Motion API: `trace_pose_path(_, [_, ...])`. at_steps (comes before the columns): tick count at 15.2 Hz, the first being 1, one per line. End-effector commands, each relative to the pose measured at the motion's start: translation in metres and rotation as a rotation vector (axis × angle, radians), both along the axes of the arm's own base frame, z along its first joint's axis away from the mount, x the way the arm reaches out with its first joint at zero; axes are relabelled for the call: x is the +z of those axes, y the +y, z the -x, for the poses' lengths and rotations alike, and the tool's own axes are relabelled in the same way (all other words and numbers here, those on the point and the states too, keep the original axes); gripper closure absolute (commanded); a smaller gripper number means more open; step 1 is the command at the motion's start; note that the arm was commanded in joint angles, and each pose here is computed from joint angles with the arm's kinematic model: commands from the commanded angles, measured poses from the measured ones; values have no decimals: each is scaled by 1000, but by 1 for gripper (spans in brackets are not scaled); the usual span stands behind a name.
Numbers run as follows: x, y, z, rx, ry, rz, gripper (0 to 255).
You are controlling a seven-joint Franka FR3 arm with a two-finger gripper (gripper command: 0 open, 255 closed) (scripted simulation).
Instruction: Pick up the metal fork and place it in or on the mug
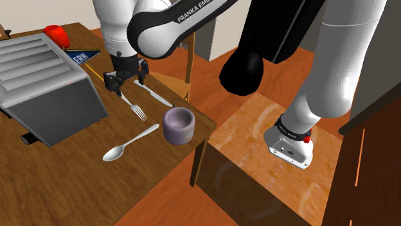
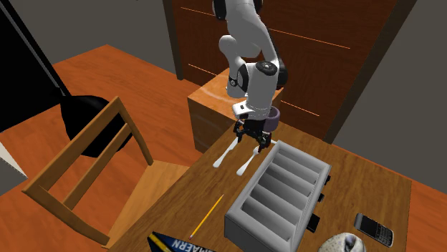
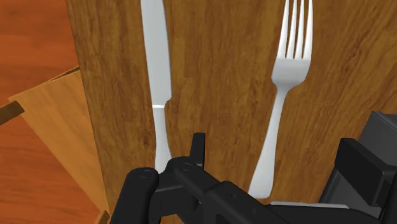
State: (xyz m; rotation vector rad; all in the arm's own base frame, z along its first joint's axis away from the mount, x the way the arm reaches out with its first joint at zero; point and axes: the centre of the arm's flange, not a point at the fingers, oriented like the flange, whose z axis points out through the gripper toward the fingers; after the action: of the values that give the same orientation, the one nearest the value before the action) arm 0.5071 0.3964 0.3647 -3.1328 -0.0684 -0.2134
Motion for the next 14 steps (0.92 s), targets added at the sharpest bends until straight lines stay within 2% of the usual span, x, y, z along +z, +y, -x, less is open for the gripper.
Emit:
trace_pose_path(1, [-15, 20, -13, 2, -10, 9, 0])
trace_pose_path(9, [-55, 21, -19, 2, -10, 9, 0])
trace_pose_path(14, [-55, 21, -19, 2, -10, 9, 0])
